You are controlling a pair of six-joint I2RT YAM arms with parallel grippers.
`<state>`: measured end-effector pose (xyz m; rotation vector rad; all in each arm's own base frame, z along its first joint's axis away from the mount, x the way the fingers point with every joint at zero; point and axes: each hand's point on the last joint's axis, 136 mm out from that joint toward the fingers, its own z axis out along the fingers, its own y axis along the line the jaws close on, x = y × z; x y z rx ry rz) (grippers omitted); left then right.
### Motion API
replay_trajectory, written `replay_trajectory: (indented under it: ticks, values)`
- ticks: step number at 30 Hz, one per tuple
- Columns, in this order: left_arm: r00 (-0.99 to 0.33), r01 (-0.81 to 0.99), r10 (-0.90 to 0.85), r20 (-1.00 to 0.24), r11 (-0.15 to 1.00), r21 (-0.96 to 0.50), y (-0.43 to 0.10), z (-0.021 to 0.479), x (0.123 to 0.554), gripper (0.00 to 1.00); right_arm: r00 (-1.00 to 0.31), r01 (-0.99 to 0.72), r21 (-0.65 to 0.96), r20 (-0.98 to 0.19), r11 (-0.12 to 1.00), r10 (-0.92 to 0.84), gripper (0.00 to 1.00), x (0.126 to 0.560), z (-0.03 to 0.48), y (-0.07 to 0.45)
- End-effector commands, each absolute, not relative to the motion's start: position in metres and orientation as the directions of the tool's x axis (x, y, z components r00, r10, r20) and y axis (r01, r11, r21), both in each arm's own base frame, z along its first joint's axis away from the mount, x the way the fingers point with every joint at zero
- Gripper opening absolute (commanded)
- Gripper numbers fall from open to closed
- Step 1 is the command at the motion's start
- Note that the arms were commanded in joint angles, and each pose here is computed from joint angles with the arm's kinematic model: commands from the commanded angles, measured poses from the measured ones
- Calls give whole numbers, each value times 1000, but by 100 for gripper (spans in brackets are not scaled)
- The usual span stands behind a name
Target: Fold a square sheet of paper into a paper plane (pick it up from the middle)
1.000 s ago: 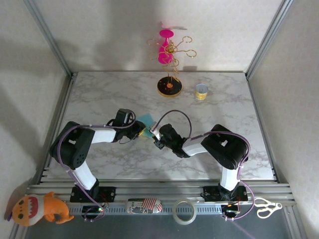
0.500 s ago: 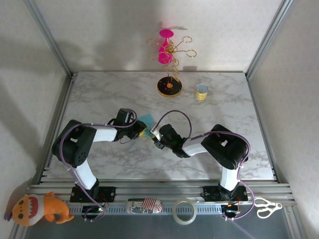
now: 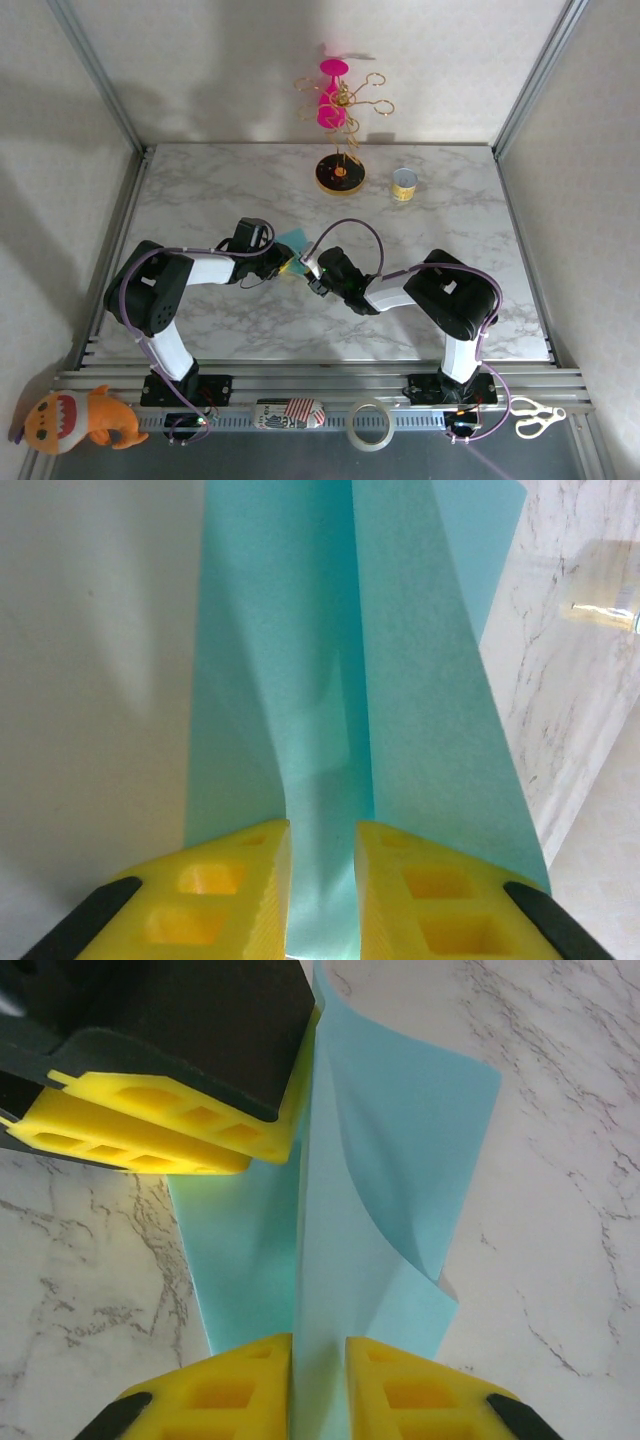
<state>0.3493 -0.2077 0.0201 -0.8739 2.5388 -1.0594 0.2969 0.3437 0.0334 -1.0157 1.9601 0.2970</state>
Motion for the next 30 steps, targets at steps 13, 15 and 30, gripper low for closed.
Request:
replay_trajectory:
  ticks: [13,15,30]
  values:
    - [-790,-461,-613,8,586,-666,-203,10,339,25,-302,-752,-163,-777,639,-553,16,300,25,345]
    - [-790,-461,-614,6,586,-667,-203,11,339,25,-304,-755,-158,-776,637,-552,14,299,24,345]
    - [-773,-391,-628,-88,582,-713,-194,52,349,21,-432,-794,90,-779,601,-454,4,291,29,356]
